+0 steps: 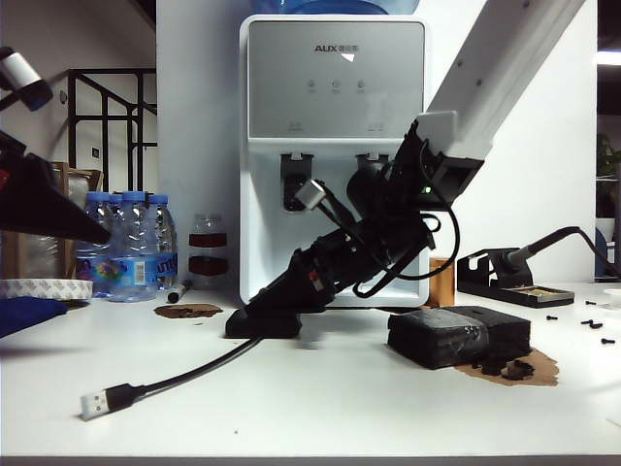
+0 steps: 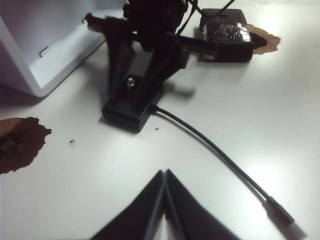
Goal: Take the USB flash drive out of the black sponge and insert it into the slot on top of the black USB adpator box.
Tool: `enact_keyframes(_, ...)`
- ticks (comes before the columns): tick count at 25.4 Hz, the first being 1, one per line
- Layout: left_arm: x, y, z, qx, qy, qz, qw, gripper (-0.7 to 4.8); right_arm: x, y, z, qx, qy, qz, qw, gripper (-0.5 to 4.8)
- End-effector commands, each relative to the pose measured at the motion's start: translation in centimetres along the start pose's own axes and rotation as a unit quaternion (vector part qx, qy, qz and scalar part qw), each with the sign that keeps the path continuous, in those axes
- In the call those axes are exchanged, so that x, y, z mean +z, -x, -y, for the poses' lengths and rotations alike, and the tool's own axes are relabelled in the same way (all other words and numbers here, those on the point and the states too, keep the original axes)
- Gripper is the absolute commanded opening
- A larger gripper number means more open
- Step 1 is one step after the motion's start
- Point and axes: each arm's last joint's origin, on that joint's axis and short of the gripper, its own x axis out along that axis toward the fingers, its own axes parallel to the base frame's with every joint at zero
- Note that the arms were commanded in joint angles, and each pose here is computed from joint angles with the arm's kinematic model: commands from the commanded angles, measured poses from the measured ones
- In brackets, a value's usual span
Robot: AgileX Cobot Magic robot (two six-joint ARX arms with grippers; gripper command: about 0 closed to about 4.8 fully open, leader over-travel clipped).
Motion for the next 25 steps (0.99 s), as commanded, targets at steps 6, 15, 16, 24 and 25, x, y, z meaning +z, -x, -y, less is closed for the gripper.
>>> enact_keyframes(6, 0.0, 0.0, 0.1, -0.008, -0.003, 0.010, 1.000, -0.04, 2.7, 1.9, 0.1, -0.022, -0.009, 0.003, 1.000, 2.20)
enact_keyframes(15, 1.1, 0.0, -1.0, 0.028, 0.076, 0.047, 0.996, -0.04, 8.4, 5.7, -0.5, -0.052, 0.025, 0.033, 0.998, 1.91)
enact_keyframes(16, 1.4, 0.0, -1.2, 0.040, 0.095, 0.056, 0.993, -0.04, 8.9, 6.0, -0.6, -0.057, 0.027, 0.035, 0.997, 1.49)
enact_keyframes(24, 4.4, 1.4, -3.9, 0.256, 0.170, 0.152, 0.939, -0.04, 12.3, 8.9, -1.6, -0.102, 0.016, 0.021, 0.994, -0.03)
enact_keyframes(25, 4.7, 1.7, -4.0, 0.276, 0.165, 0.161, 0.933, -0.04, 12.5, 9.1, -1.7, -0.113, 0.013, 0.013, 0.993, -0.03)
